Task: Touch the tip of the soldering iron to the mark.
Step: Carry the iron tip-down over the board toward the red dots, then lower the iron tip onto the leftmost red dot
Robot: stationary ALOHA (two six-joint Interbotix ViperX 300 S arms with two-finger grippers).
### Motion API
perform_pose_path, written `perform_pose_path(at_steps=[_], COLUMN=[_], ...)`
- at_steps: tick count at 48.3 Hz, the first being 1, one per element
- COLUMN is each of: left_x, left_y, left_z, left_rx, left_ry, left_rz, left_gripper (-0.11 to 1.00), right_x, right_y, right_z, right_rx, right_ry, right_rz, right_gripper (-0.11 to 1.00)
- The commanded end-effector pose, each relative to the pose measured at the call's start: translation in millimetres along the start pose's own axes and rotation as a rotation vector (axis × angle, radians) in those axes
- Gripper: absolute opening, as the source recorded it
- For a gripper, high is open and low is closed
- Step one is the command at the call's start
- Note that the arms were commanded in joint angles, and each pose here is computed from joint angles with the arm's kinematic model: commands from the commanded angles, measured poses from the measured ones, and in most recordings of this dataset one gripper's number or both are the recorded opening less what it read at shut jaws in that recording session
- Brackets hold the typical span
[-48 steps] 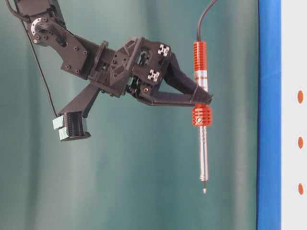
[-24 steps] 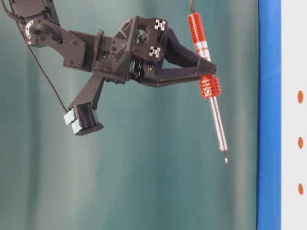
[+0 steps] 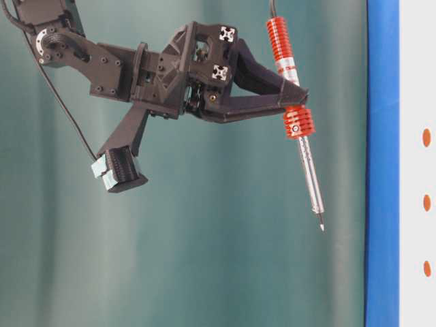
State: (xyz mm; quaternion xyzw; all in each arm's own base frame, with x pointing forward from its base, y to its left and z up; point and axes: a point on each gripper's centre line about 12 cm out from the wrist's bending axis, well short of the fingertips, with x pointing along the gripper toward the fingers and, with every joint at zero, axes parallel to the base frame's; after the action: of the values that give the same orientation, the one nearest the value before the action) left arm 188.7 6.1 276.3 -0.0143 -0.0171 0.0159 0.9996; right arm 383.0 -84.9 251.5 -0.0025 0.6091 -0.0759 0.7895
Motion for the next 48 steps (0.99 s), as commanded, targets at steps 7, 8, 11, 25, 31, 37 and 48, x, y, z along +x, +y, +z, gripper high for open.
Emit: perform_pose_path(at_steps=[7,8,11,25,31,37,48], left_x=[1.9,1.9,1.9,1.9,1.8,1.9,1.9], left_y=[-0.2,-0.2,-0.2,-0.2,-0.2,-0.2,-0.2], left_z=[3.6,3.6,3.6,4.2,3.5,4.2,4.2], left_rx=[0.001,0.001,0.001,0.001,0.001,0.001,0.003], left_ry=[-0.009,-0.009,-0.009,-0.014,-0.012,-0.014,-0.014], left_rz=[-0.001,-0.001,-0.001,-0.001,-0.001,-0.001,-0.001], left_gripper=[0.00,0.00,0.00,0.00,0.00,0.00,0.00], right_x=[-16.4,-16.4,-16.4,-3.4,9.5,27.6,53.8], right_y=[-2.3,-2.3,-2.9,2.6,3.4,4.5,5.8], right_z=[6.7,6.7,6.6,11.3,15.2,19.4,25.0], right_rx=[0.009,0.009,0.010,0.007,0.009,0.005,0.000], right_ry=[-0.053,-0.053,-0.053,-0.050,-0.048,-0.041,-0.040], right_rz=[-0.004,-0.004,-0.005,0.000,0.002,0.004,0.007], right_gripper=[0.06,0.06,0.06,0.06,0.06,0.06,0.06])
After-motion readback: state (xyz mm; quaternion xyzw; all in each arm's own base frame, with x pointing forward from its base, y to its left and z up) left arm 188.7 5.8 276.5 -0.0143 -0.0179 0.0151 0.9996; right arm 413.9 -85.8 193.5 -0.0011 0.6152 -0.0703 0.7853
